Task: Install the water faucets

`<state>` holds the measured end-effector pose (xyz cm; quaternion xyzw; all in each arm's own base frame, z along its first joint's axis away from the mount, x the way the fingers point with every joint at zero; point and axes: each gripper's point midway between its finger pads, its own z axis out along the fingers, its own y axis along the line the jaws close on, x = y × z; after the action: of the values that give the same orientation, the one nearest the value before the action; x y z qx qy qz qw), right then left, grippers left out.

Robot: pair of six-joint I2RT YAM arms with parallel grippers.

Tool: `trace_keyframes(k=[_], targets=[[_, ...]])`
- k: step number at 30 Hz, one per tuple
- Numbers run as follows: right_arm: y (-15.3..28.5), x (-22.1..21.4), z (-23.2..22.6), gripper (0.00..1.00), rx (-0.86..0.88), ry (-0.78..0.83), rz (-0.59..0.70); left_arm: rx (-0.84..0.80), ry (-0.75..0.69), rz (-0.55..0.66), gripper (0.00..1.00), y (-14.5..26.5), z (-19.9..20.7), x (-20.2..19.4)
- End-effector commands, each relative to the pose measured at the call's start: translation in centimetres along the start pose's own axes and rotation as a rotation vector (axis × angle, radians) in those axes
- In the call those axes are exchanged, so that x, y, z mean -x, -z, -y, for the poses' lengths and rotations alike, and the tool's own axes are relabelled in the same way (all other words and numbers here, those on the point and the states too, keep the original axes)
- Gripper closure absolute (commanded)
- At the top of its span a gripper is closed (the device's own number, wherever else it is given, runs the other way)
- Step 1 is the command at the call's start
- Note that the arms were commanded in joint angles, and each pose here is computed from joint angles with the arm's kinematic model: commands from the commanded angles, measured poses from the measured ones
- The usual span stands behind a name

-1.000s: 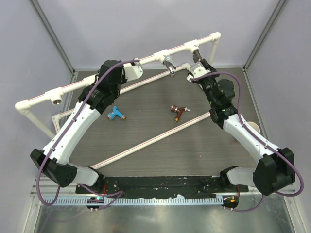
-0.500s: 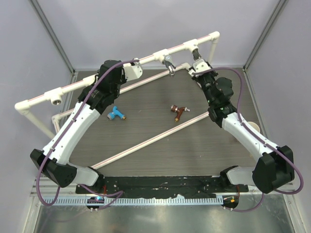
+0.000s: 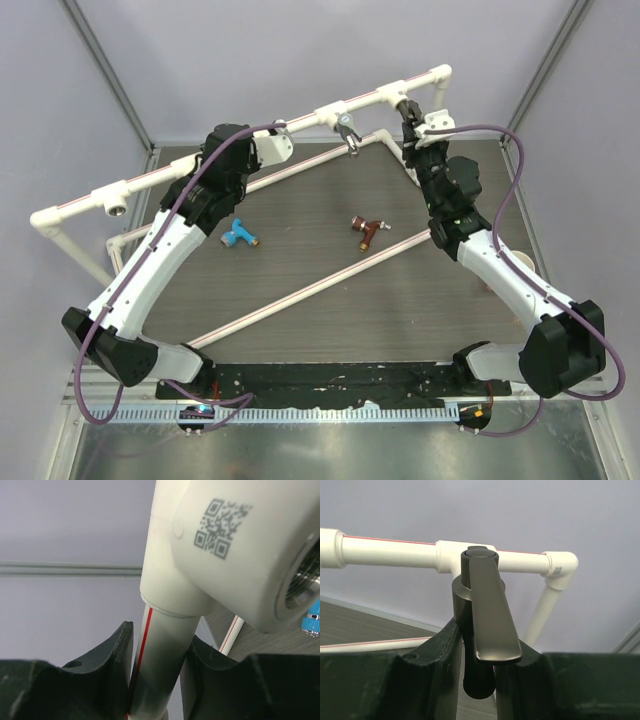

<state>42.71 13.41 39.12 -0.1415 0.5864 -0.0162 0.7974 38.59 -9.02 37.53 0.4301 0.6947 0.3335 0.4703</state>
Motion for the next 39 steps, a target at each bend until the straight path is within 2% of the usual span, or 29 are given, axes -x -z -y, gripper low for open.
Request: trace_keyframes(k=[1, 5, 21, 39], targets=[[-1.2, 2.9, 0.0, 0.99, -0.031, -0.303, 0.086, -0.008, 0.223, 0.106, 1.00, 1.6, 0.2, 1.8], [-1.3, 2.3, 0.4, 0.99, -0.043, -0.450, 0.074, -0.007, 0.222, 0.108, 1.00, 1.7, 0.2, 1.8], [-2.1, 1.4, 2.2, 0.99, -0.013, -0.872, 0.056, -0.012, 0.222, 0.124, 1.00, 2.1, 0.2, 2.0], [-2.7, 0.7, 1.4, 0.99, -0.002, -1.386, 0.021, -0.011, 0.227, 0.145, 1.00, 2.7, 0.0, 2.4]])
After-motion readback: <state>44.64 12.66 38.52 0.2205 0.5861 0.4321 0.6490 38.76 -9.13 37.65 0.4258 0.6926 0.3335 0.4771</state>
